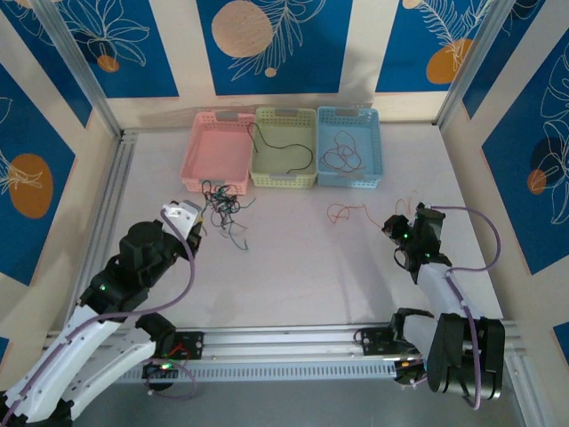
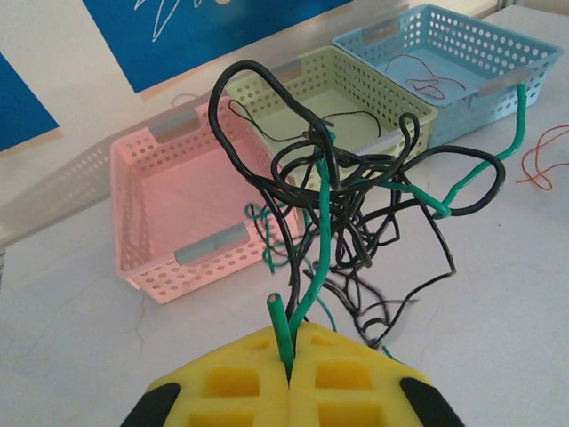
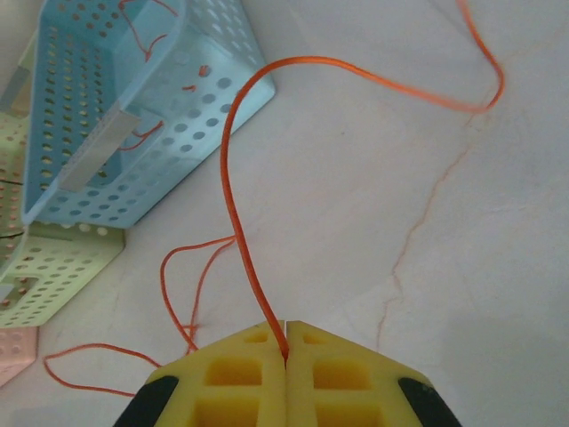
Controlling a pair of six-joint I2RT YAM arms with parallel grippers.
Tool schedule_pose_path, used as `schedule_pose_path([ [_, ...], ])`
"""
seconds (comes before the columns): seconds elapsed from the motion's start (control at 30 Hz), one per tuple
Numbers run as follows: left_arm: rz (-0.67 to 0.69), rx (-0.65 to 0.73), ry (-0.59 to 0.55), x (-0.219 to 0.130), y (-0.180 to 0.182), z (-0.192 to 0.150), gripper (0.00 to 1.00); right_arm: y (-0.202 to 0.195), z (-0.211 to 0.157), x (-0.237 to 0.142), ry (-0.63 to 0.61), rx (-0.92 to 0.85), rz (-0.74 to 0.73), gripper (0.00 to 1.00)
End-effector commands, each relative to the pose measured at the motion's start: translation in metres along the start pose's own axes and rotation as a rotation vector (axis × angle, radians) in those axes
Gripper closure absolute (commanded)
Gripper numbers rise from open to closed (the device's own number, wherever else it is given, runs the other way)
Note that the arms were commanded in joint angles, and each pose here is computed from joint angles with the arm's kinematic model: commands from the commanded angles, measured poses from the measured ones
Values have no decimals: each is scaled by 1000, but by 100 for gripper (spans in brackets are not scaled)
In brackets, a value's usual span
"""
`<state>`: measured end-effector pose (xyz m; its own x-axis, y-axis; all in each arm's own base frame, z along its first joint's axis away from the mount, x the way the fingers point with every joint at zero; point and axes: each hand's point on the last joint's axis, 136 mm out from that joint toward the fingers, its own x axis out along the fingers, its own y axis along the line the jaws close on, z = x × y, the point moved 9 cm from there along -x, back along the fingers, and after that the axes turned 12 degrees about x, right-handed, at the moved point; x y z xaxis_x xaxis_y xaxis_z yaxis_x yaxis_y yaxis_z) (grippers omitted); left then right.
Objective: Untangle the cables
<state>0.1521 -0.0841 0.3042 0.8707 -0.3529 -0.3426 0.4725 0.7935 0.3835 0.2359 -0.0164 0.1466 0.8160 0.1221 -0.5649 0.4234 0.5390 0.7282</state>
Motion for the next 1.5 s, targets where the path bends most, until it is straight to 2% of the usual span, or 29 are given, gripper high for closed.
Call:
schedule_pose_path([
  [0.0,-4,-3,-36,2,1,4,100,9,-3,0,45,-10,90,100],
  [0.23,-26,-2,-28,5,-2,3,100,46,-5,-17,97,-86,279,100],
  [0.5,-55,-2,-15,10,-5,3,100,136,17,-60,25,-199,465,100],
  [1.0,-65,-4,-18,10,-6,2,100,289,97,-74,-33,-218,635,100],
  [1.2,-69,-4,-19,10,-6,2,100,330,122,-88,-43,-203,717,100],
  [1.47,-68,-4,-22,9,-6,2,100,363,146,-107,-109,-209,767,100],
])
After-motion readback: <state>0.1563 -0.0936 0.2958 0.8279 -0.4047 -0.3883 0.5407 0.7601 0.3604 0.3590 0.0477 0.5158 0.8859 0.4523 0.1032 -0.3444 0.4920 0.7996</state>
